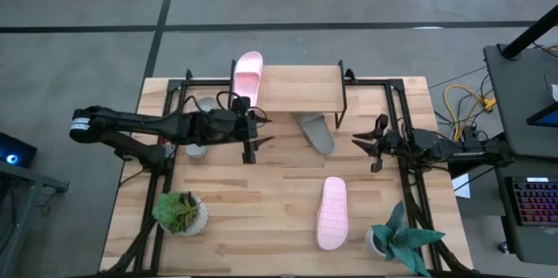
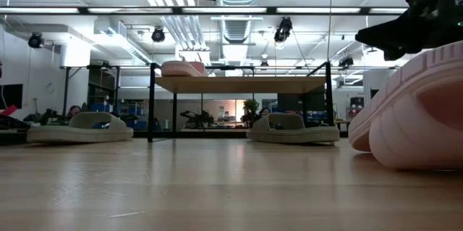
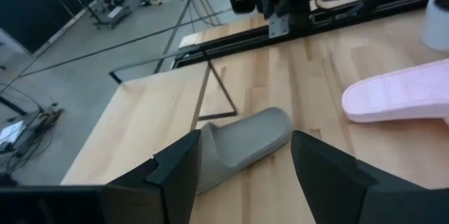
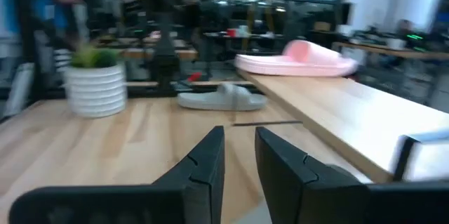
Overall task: Pick and place slides into the shelf
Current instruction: Put the pink slides on the shelf
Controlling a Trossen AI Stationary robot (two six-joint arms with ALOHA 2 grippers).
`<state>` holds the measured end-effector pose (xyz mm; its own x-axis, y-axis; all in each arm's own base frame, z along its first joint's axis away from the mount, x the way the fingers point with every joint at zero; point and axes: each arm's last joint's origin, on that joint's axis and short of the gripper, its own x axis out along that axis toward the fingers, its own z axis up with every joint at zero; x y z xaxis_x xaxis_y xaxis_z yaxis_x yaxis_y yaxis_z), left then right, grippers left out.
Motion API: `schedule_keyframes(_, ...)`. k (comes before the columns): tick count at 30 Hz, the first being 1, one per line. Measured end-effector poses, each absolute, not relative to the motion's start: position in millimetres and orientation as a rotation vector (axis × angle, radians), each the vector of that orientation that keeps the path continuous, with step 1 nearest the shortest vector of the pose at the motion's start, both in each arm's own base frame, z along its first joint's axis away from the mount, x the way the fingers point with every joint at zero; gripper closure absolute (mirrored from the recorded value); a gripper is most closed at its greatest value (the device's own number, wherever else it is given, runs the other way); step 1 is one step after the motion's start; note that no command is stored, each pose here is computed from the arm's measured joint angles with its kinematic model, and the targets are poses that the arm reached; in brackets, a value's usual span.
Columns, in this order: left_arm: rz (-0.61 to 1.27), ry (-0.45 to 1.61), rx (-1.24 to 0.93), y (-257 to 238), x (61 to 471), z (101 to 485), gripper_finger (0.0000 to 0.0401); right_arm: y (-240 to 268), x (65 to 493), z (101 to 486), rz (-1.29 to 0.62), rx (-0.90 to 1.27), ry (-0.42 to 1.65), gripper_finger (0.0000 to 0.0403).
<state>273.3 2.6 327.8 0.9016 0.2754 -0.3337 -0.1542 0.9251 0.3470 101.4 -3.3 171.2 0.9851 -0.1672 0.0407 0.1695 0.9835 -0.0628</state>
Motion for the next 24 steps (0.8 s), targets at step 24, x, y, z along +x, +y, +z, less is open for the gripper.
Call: schedule_keyframes(24,0.126,0.514,0.316,-26.3,313.0,278.6,0.0197,-2.3,101.5,175.3,-0.138,-0.095,-0.077,0.0333)
